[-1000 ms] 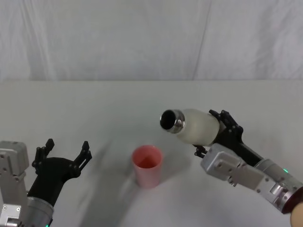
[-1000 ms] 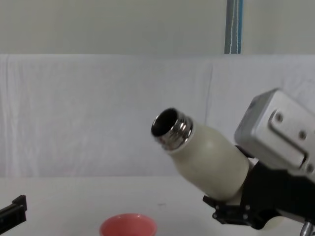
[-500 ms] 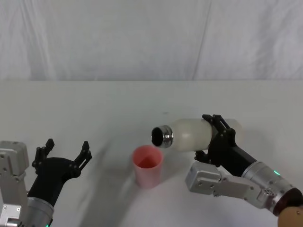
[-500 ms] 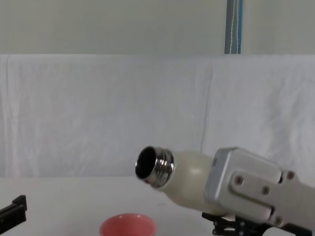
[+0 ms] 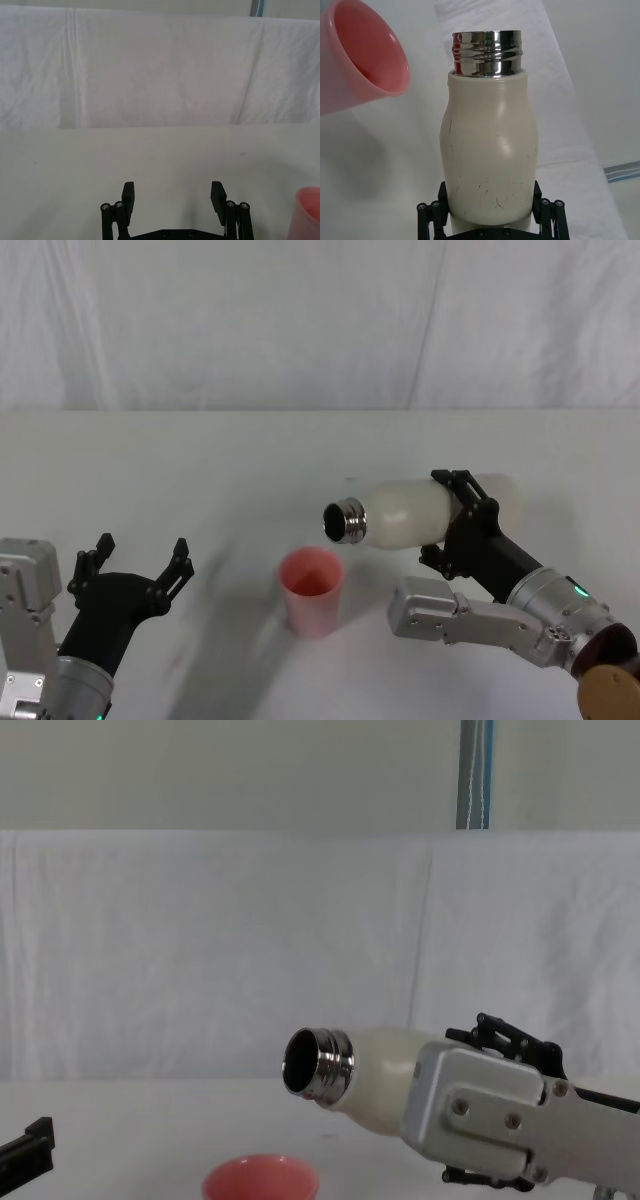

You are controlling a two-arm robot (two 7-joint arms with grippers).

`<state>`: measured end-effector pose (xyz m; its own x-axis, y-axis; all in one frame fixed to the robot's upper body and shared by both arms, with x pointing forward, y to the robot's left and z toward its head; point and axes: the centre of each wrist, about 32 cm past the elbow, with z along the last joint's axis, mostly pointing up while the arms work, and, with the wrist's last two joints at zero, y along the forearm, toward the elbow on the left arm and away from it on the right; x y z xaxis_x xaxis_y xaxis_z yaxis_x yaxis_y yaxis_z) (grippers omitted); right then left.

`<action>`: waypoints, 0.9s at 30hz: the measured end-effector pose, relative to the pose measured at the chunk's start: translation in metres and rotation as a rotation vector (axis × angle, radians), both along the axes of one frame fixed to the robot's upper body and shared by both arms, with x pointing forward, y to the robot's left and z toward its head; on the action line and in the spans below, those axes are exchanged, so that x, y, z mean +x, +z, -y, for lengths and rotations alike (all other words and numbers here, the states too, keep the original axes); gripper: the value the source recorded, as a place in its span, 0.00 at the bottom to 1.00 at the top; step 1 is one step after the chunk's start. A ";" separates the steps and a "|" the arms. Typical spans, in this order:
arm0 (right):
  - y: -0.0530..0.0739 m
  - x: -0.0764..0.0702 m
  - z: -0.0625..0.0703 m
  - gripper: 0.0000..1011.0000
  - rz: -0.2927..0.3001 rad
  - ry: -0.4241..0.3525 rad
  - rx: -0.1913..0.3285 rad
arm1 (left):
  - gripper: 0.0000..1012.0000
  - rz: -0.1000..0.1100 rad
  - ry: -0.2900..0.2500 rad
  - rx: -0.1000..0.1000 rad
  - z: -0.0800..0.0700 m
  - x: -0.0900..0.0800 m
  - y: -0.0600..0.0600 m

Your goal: Grasp the thermos with one hand and pour water into the cup lid.

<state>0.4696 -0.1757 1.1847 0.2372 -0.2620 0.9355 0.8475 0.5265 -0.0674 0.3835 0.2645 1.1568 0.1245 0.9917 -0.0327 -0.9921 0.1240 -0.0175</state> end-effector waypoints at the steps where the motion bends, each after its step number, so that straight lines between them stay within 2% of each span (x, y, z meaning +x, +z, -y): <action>1: 0.000 0.001 0.000 0.94 0.007 -0.002 -0.008 | 0.99 0.000 0.000 0.000 0.000 0.000 0.000; 11: 0.004 0.006 -0.003 0.94 0.051 -0.001 -0.055 | 0.99 0.000 0.000 0.000 0.000 0.000 0.000; 27: 0.004 0.008 -0.004 0.94 0.080 0.001 -0.096 | 0.99 0.000 0.000 0.000 0.000 0.000 0.000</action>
<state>0.4778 -0.1719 1.1887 0.1606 -0.1704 0.9722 0.8516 0.5219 -0.0492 0.3835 0.2645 1.1568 0.1246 0.9917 -0.0326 -0.9921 0.1241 -0.0176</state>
